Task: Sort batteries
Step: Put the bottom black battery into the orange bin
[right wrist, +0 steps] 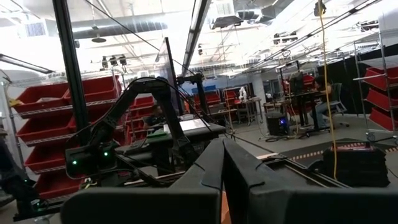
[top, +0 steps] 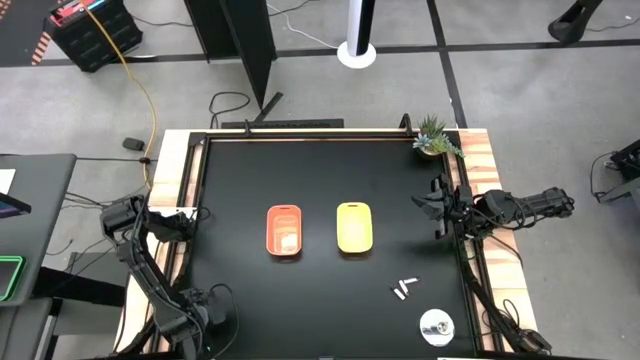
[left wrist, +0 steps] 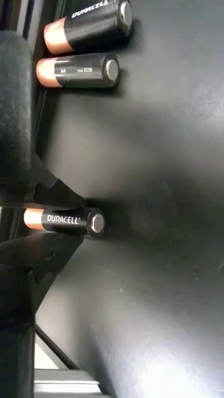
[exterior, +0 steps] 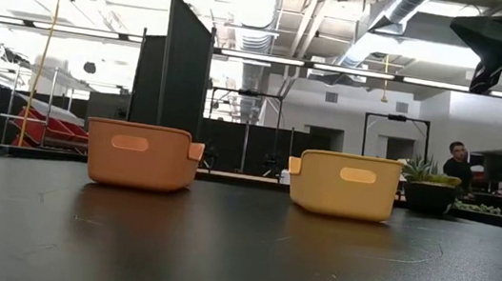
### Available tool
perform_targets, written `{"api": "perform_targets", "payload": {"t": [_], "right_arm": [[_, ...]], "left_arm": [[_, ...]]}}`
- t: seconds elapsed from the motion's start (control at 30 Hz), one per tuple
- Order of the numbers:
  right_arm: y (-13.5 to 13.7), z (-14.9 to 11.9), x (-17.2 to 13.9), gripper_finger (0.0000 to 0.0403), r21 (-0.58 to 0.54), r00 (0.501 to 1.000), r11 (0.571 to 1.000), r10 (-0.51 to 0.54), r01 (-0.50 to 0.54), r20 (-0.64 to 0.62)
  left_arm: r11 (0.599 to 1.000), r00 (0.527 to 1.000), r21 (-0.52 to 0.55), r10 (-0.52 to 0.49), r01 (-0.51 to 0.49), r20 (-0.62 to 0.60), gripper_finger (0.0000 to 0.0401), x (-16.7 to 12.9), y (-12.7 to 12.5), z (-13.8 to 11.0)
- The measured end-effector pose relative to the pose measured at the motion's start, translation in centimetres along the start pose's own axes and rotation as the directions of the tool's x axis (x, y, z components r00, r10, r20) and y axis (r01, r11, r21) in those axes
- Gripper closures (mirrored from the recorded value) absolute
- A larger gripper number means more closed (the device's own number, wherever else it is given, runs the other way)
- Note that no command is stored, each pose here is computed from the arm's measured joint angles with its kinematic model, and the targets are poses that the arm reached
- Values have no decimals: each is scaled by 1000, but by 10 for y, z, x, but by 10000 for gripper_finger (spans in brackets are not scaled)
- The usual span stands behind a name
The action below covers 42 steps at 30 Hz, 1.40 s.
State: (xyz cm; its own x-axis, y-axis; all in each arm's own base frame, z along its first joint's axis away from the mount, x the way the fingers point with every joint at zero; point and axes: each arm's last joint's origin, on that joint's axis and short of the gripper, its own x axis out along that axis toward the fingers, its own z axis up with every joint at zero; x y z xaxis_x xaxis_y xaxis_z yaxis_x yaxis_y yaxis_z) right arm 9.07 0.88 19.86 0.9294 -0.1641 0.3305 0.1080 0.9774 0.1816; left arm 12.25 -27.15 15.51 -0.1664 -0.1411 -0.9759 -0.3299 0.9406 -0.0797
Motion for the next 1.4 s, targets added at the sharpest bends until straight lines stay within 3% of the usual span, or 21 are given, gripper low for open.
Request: {"api": "perform_targets", "payload": {"t": [0.4,0.73,0.93,1.23,1.4], "right_arm": [[0,-3,0,374,26,1000,1000,-2,3,-28],[0,-3,0,374,25,999,1000,-2,3,-32],[0,-4,0,374,23,999,1000,-3,3,-38],[0,-5,0,374,19,999,1000,-3,4,-46],[0,-5,0,374,19,999,1000,-3,4,-46]], "left_arm": [[1000,998,-8,-17,18,68,359,-10,-6,5],[999,955,-4,41,-41,294,359,-42,4,31],[990,864,-37,138,-137,484,359,-64,24,61],[929,637,-159,347,-335,688,359,-101,70,126],[898,598,-182,407,-401,690,359,-115,97,161]]}}
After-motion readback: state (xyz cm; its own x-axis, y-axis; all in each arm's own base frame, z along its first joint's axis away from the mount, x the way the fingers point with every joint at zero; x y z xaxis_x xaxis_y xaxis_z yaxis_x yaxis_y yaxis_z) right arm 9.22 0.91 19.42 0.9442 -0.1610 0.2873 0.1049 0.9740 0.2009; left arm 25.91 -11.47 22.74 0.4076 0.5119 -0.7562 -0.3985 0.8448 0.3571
